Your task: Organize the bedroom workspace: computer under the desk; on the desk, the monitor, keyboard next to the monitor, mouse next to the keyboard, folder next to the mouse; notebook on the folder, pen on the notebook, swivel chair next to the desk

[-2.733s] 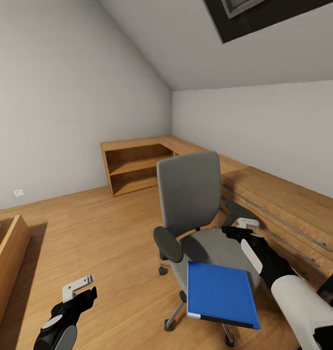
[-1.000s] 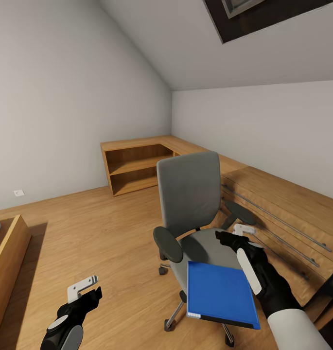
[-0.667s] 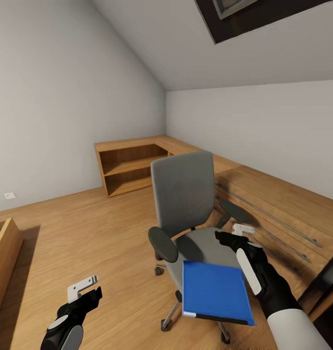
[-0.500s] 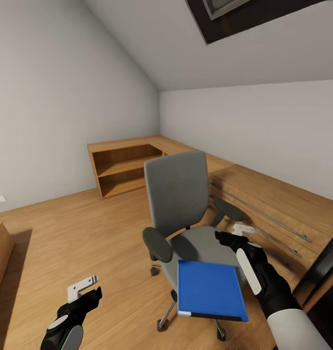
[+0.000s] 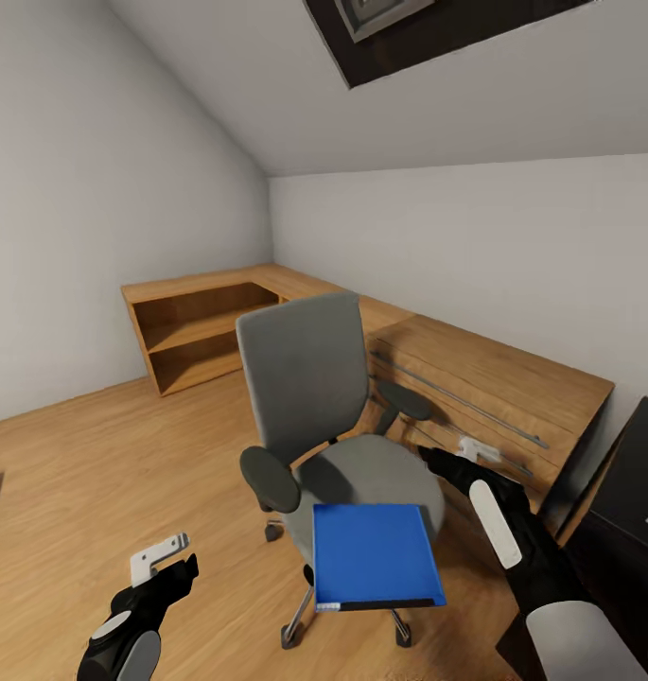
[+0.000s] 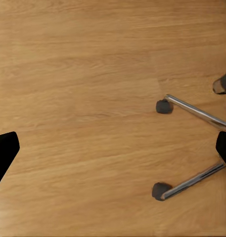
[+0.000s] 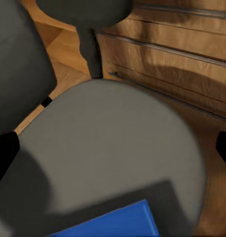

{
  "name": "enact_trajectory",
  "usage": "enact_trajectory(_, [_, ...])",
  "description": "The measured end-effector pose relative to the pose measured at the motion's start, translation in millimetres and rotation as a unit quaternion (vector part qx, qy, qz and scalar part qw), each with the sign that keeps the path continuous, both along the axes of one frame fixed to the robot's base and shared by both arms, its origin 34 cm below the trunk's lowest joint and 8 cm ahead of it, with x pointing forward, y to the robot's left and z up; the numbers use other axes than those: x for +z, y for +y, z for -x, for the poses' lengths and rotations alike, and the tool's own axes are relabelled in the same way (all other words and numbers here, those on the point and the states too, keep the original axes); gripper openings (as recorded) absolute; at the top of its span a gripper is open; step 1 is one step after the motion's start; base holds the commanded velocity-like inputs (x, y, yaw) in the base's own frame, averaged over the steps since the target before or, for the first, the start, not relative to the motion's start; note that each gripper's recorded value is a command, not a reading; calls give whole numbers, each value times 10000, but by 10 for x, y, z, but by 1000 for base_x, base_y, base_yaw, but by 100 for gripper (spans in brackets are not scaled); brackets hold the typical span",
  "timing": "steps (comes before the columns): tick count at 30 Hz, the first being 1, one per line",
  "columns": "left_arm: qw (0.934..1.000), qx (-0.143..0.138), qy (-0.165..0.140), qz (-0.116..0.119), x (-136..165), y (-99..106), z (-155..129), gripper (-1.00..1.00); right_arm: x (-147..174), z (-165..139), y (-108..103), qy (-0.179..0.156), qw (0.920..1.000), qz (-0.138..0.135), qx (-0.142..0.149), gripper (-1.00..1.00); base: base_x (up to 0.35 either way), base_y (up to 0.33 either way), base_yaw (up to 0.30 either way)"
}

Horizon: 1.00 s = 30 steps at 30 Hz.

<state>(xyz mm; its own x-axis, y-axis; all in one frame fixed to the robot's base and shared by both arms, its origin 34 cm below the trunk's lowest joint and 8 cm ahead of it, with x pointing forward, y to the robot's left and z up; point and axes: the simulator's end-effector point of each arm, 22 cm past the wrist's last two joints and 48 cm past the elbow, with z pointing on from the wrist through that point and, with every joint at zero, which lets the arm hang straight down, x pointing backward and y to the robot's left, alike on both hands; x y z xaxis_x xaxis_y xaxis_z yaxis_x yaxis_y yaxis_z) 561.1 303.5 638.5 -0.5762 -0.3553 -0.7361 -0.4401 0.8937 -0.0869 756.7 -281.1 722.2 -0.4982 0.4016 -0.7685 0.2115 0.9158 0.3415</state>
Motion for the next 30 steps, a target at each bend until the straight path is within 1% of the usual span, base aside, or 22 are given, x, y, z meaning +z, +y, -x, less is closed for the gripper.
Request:
enact_trajectory(1, [10000,1,-7,3,5,-2,-2,100,1,0,-15,-3,10000,-71,-32,100,0,0,-264])
enact_trajectory(2, [10000,10,-54,11,44,-2,-18,100,2,2,-89,-13,9997,-220,-146,100,0,0,-265])
enact_trajectory(4, [10000,16,-69,13,56,2,-23,100,5,2,-124,-26,9994,-287,-190,100,0,0,-265])
enact_trajectory(6, [10000,22,-88,14,72,9,-29,100,-7,3,-168,-57,9987,-456,-220,100,0,0,-266])
enact_trajectory(9, [10000,29,-94,16,19,14,-22,100,-97,18,-198,-73,9975,-660,-229,100,0,0,-266])
enact_trajectory(12, [9999,38,-99,18,-37,21,-15,100,-185,37,-245,-112,9942,-1034,-289,100,0,0,-267])
enact_trajectory(13, [9999,39,-100,19,-56,21,-12,100,-213,42,-251,-114,9933,-1110,-305,100,0,0,-267])
enact_trajectory(14, [9999,41,-101,22,-76,22,-9,100,-252,52,-260,-113,9916,-1242,-334,100,0,0,-267])
enact_trajectory(16, [9999,42,-101,23,-116,22,-3,100,-314,65,-266,-105,9899,-1366,-367,100,0,0,-267])
enact_trajectory(17, [9999,43,-102,24,-136,23,0,100,-366,79,-273,-87,9874,-1522,-414,100,0,0,-267])
enact_trajectory(22, [9999,44,-103,25,-237,23,16,100,-492,103,-254,-77,9827,-1791,-467,100,0,0,-264])
enact_trajectory(23, [9999,44,-103,26,-257,23,20,100,-514,108,-247,-77,9818,-1837,-472,100,0,0,-95])
enact_trajectory(24, [9999,45,-103,26,-277,24,24,100,-542,118,-196,-55,9772,-2069,-474,100,0,0,-76])
enact_trajectory(26, [9999,44,-103,26,-318,23,31,100,-584,131,-156,-28,9742,-2211,-454,100,0,0,-44])
enact_trajectory(30, [9999,45,-104,26,-400,24,45,100,-665,158,-92,25,9701,-2393,-400,100,0,0,-23])
